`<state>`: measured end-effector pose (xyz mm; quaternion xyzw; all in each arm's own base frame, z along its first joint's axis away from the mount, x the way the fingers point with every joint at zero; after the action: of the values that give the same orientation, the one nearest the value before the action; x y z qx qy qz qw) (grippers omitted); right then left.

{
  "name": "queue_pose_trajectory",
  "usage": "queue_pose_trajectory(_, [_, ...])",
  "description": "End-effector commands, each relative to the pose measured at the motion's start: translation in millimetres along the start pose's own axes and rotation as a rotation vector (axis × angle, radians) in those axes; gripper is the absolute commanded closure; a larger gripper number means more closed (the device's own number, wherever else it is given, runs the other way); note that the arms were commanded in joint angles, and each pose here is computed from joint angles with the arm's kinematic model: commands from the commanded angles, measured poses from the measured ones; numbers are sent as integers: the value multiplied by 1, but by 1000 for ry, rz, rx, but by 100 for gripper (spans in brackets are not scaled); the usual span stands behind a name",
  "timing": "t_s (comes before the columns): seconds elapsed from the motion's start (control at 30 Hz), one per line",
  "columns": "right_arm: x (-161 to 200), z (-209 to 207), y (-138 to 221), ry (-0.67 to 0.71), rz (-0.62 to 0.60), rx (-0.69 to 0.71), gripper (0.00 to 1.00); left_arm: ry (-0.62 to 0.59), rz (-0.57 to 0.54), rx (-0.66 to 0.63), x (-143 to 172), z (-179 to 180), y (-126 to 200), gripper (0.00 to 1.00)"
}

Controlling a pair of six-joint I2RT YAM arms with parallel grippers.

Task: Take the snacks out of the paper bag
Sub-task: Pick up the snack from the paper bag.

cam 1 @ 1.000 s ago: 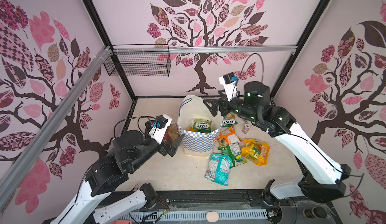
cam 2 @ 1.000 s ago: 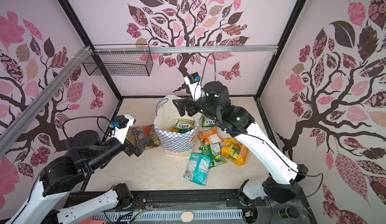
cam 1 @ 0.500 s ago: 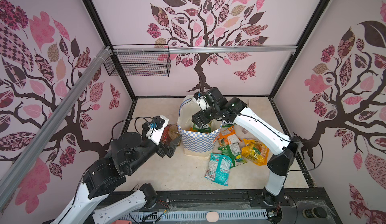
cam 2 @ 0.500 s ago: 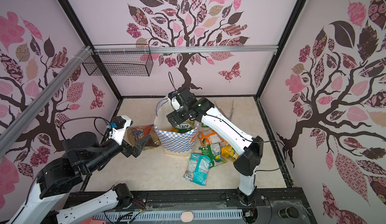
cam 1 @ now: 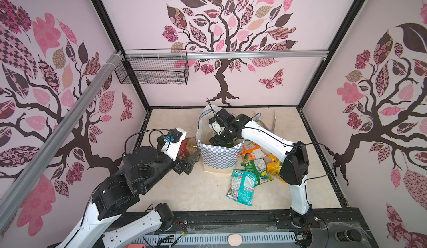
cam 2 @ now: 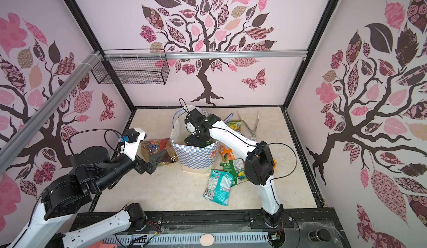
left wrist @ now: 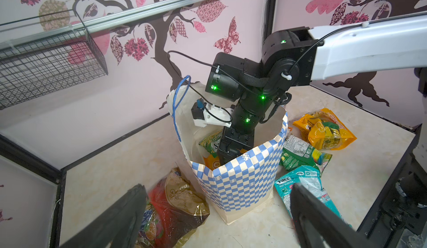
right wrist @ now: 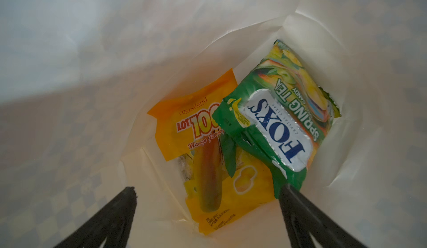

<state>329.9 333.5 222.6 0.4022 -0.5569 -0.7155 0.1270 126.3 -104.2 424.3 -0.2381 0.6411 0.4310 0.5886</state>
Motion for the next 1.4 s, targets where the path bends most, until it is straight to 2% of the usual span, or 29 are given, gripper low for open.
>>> queue_pose_trajectory(0.0, [6, -4, -38, -3, 64, 11, 1, 0, 27, -1, 7, -2, -7, 1])
queue_pose_trajectory(0.33, [17, -5, -102, -63, 150, -19, 1, 13, 25, -9, 7, 0, -3, 1])
queue_pose_trajectory(0.7, [62, 0, -154, -121, 262, -84, 1, 25, 27, -8, 8, -1, -4, 1])
queue_pose_trajectory(0.83, [70, 2, -159, -126, 286, -111, 13, 25, 32, -1, 8, -2, -6, 2])
queue_pose_trajectory(1.03, [63, 4, -147, -112, 254, -124, 38, 34, 23, -1, 7, -1, -3, 1])
queue_pose_trajectory(1.2, [49, 4, -129, -98, 200, -117, 66, 40, 21, -1, 7, -1, -2, 1])
queue_pose_trajectory(1.37, [35, 4, -104, -89, 136, -100, 74, 38, 23, -2, 8, -1, -2, 1])
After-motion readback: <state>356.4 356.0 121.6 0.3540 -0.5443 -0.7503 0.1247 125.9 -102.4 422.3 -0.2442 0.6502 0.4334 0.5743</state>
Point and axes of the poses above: each gripper's point midway between its finger pads, its own y axis back along the fingers, its own z axis along the line the jaws close on, x = y × z, the point moved 7 cm from there along y, back along the fingers, and after that the axes turned 4 degrees about y, right-handed, at the moved point
